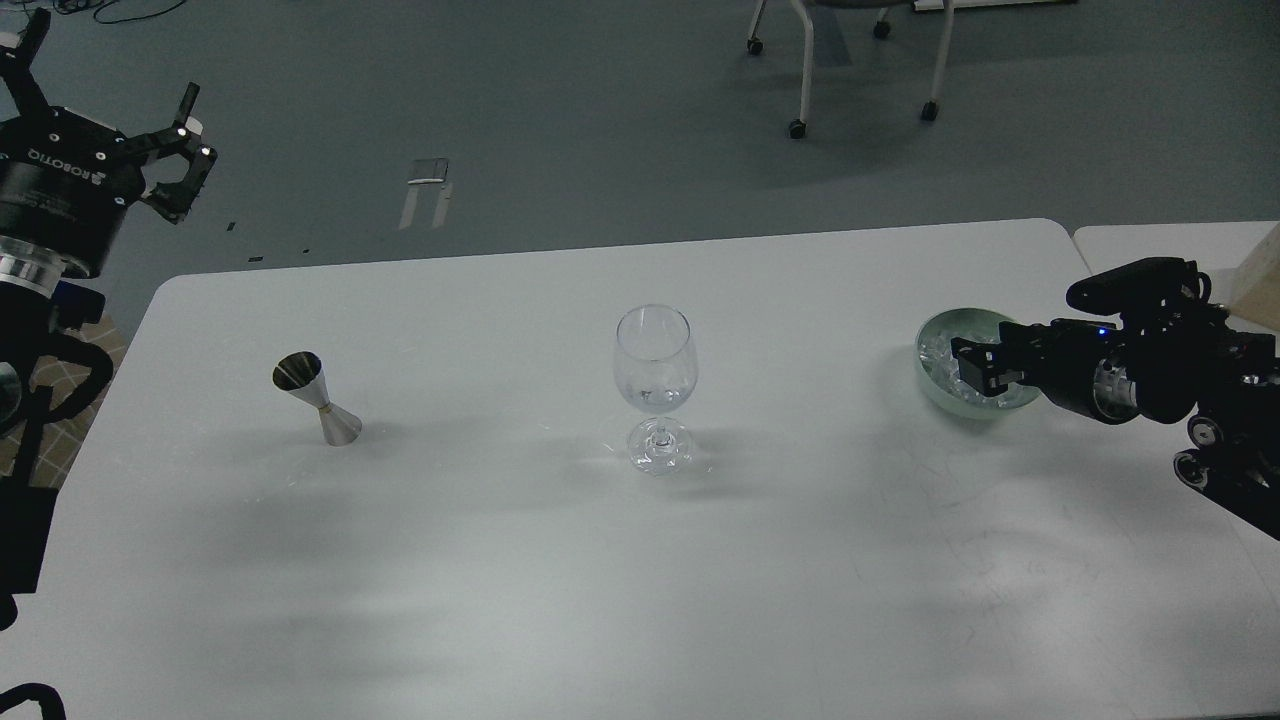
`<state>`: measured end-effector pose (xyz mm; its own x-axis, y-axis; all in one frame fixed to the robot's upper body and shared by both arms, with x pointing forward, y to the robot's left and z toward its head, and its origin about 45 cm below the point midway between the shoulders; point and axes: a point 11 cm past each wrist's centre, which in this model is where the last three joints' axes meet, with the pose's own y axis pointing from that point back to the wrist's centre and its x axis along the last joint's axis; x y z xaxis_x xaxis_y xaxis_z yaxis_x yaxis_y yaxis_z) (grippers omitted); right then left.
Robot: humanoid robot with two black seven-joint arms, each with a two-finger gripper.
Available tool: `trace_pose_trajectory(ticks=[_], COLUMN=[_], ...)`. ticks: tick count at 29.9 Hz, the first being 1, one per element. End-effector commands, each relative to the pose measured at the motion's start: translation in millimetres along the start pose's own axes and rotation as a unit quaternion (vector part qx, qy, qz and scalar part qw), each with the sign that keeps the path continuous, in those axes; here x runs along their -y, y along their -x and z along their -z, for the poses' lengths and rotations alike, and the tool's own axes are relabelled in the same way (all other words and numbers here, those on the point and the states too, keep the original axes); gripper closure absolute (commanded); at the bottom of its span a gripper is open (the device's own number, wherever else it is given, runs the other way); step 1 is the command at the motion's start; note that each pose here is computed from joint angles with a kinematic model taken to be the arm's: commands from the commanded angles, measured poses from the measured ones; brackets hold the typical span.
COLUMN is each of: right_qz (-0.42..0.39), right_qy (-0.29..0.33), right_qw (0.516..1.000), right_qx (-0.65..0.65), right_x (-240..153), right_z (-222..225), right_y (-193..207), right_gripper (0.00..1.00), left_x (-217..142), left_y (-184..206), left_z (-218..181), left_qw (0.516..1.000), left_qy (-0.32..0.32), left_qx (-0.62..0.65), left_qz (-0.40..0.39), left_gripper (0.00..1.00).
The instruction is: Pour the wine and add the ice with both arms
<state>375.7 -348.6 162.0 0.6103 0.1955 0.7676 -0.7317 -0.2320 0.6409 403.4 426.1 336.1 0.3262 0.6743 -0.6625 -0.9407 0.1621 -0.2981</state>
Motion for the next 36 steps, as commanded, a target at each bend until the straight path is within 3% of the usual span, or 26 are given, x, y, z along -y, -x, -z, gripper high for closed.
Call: trace_pose_trajectory(ticks=[1,12,36], right_qz=[0.004,0.026,0.008], right_qy=[0.016,0.020,0.018], right_qw=[1.000,0.999,1.000], right_qx=[0.001,-0.010,-0.013], right_x=[0.3,-1.6,2.0], right_z=[-4.9,-6.2,-1.9], right_y=[3.4,27.0,9.9], right_gripper=[0.42,0.42,0.42], left_x=[-0.6,-0.7,-2.3], left_y=[-0.5,1.7,-0.4], left_z=[1.7,-1.8,2.4], left_qw=[1.000,1.000,1.000], left_qy=[0.000,0.008,0.006], left_qx=[-0.002,-0.007,-0.009], left_qz=[0.000,0.004,0.001], left_gripper=[0.02,0.02,0.02])
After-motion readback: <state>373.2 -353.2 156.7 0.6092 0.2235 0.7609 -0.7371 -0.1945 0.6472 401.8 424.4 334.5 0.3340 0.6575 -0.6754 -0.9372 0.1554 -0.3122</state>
